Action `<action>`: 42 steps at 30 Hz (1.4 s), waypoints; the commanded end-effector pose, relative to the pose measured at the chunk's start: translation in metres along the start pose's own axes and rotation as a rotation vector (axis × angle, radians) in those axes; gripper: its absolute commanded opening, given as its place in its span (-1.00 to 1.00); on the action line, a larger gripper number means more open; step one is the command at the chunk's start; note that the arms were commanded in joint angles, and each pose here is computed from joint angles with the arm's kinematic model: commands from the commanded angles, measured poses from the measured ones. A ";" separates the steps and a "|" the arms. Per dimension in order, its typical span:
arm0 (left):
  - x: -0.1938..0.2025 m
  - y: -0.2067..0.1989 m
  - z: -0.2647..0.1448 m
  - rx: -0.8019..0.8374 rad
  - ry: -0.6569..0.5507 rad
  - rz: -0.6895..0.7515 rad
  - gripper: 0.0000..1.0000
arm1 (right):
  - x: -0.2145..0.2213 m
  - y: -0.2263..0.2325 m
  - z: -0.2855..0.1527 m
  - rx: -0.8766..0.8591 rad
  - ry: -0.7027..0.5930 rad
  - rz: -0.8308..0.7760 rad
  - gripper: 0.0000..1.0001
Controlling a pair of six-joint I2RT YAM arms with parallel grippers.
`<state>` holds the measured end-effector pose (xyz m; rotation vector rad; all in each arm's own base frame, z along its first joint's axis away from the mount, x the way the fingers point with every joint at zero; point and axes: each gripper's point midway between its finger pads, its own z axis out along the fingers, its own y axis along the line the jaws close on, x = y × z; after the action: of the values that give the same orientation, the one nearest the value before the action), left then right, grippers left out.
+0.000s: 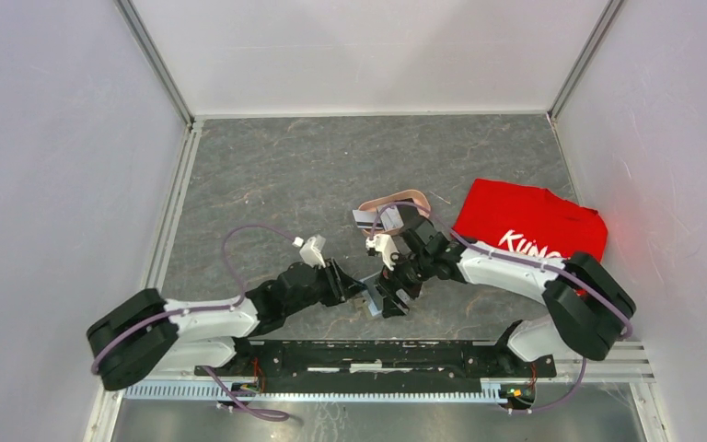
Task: Put the credit cards into the card holder
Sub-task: Insert the credit card into the card holder.
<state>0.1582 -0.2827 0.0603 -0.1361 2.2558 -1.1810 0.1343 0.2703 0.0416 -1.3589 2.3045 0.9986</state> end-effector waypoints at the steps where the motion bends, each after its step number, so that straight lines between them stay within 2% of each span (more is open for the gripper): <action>1: -0.027 -0.015 -0.014 0.047 -0.123 0.077 -0.17 | -0.016 -0.007 -0.023 0.067 -0.040 -0.263 0.96; 3: -0.039 -0.021 -0.023 0.062 -0.176 0.114 -0.09 | -0.014 -0.006 -0.030 0.035 -0.037 -0.352 0.96; 7: -0.066 -0.037 -0.044 0.083 -0.286 0.185 0.25 | -0.016 0.000 -0.050 -0.065 -0.051 -0.478 0.96; 10: -0.078 -0.048 -0.061 0.117 -0.347 0.192 0.72 | -0.031 0.000 -0.076 -0.087 -0.108 -0.531 0.96; 11: -0.081 -0.053 -0.067 0.150 -0.368 0.186 0.95 | -0.036 0.000 -0.085 -0.083 -0.131 -0.552 0.96; 12: -0.082 -0.059 -0.072 0.186 -0.380 0.181 0.98 | -0.042 -0.002 -0.095 -0.059 -0.159 -0.573 0.96; 17: -0.081 -0.086 -0.097 0.383 -0.408 0.123 0.99 | -0.062 -0.007 -0.136 0.109 -0.256 -0.719 0.96; 21: -0.075 -0.102 -0.107 0.464 -0.364 0.096 0.99 | -0.072 -0.013 -0.154 0.231 -0.305 -0.758 0.96; 24: -0.067 -0.110 -0.104 0.473 -0.296 0.090 0.99 | -0.074 -0.012 -0.150 0.204 -0.319 -0.783 0.96; 28: -0.047 -0.114 -0.086 0.444 -0.147 0.052 0.93 | -0.083 0.006 -0.141 0.060 -0.374 -0.826 0.96; 30: -0.034 -0.120 -0.078 0.436 -0.095 0.039 0.90 | -0.079 0.004 -0.141 0.046 -0.399 -0.821 0.96; 35: -0.005 -0.108 -0.058 0.237 -0.117 0.099 0.91 | -0.053 -0.024 -0.133 0.169 -0.484 -0.695 0.96; 38: 0.012 -0.101 -0.047 0.158 -0.095 0.086 0.90 | -0.033 -0.034 -0.126 0.216 -0.542 -0.647 0.96; 42: 0.030 -0.103 -0.032 0.114 -0.056 0.097 0.83 | -0.032 -0.042 -0.130 0.242 -0.494 -0.629 0.96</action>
<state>0.0861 -0.3212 0.1380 0.1070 2.1182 -1.2984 0.1752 0.1823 0.1055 -1.4340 1.5345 0.7722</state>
